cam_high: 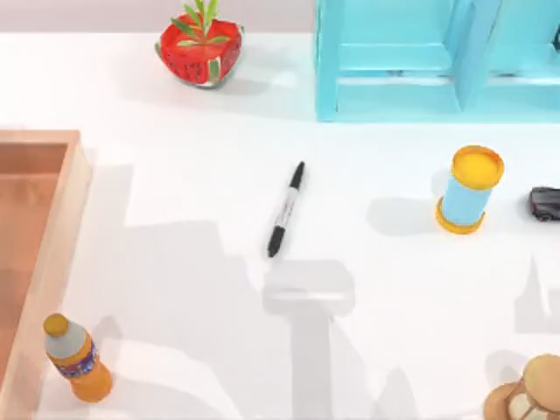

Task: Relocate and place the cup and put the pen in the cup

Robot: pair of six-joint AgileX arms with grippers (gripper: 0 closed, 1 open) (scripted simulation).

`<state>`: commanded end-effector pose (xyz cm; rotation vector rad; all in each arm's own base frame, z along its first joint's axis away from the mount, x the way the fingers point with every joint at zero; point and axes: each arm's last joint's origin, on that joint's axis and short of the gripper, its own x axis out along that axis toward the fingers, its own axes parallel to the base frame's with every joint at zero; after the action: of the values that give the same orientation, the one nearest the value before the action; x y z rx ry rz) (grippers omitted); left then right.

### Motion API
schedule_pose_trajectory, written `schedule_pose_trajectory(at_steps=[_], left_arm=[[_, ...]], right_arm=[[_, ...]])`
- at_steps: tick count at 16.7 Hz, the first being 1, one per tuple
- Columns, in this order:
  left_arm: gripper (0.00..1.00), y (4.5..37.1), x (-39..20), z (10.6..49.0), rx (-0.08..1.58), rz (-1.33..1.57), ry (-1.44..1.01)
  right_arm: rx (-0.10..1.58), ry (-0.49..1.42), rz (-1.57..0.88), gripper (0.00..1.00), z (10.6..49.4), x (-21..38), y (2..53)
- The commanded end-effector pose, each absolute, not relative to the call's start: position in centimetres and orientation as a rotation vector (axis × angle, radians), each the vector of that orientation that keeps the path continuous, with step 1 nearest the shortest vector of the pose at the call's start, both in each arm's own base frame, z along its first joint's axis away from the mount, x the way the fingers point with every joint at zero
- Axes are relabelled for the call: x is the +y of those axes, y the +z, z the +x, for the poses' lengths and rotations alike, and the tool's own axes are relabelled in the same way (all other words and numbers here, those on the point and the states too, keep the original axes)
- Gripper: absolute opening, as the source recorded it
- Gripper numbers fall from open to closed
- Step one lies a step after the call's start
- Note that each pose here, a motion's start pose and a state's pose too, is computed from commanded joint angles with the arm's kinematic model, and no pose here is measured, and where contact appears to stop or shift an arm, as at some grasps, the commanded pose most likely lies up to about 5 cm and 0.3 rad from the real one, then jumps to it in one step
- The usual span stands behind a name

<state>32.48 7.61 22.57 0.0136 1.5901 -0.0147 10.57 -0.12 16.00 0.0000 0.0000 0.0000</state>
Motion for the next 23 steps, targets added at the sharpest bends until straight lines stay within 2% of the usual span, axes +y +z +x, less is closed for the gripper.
schedule_pose_trajectory(at_steps=[7,12,23], left_arm=[[1.00,15.3,7.7,32.3,1.572,0.015,-0.009],[1.00,14.8,7.7,32.2,1.578,0.014,-0.010],[0.17,14.8,7.7,32.2,1.578,0.014,-0.010]], right_arm=[[0.000,0.000,0.000,1.00,10.6,-0.1,16.0],[0.000,0.000,0.000,1.00,10.6,-0.1,16.0],[0.000,0.000,0.000,1.00,10.6,-0.1,16.0]])
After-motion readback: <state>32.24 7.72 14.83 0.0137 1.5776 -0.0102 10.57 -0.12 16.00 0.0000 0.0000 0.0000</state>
